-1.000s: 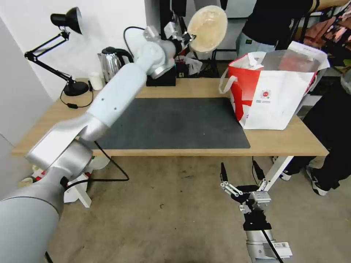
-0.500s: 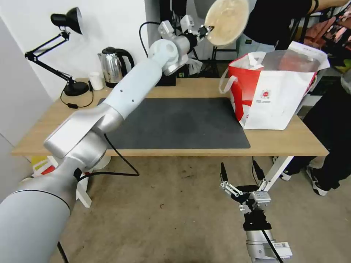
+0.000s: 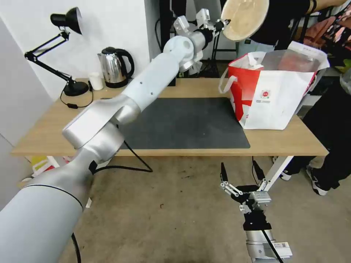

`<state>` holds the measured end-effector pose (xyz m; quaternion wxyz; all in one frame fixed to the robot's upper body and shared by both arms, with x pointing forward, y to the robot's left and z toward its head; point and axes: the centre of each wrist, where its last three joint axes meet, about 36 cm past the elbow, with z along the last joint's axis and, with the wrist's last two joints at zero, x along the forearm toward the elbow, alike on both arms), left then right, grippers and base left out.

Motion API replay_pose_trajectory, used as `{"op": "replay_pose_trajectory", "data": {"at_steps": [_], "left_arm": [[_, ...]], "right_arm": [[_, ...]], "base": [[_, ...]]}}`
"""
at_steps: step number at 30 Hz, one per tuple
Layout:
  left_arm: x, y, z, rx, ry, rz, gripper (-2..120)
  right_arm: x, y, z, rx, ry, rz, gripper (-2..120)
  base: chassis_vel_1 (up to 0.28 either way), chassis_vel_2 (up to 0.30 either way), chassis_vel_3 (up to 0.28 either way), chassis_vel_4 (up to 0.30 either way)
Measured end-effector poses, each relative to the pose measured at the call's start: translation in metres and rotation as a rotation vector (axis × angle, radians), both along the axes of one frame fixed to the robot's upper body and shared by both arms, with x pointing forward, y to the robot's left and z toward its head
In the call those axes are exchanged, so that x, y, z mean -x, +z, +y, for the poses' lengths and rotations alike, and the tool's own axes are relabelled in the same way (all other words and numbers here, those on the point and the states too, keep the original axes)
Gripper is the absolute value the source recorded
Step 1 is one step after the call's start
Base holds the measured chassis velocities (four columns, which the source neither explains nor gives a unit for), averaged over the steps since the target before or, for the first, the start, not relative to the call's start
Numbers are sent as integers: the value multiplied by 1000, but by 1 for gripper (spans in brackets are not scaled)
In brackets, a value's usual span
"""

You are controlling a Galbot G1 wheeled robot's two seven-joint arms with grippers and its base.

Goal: Pick up the trash from the table and place it into the takeout bag.

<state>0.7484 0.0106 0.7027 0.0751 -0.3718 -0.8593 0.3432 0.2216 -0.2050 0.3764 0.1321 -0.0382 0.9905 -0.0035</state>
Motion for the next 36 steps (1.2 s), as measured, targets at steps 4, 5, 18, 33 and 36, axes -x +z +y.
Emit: {"op": "replay_pose_trajectory", "data": {"at_steps": [4, 5, 18, 33, 36], "left_arm": [[-3, -8, 1, -52, 15, 3, 1], [-4, -11, 1, -66, 15, 4, 1], [-4, -43, -1, -154, 0, 12, 1], [-7, -60, 4, -172, -4, 25, 1], [-8, -59, 7, -167, -2, 23, 1]], "right_arm": [[0, 0, 0, 0, 0, 0, 100], [0, 0, 0, 0, 0, 0, 100], [0, 0, 0, 0, 0, 0, 100], [0, 0, 0, 0, 0, 0, 100], [0, 0, 0, 0, 0, 0, 100]], "base": [[0, 0, 0, 0], [0, 0, 0, 0], [0, 0, 0, 0], [0, 0, 0, 0], [0, 0, 0, 0]]}}
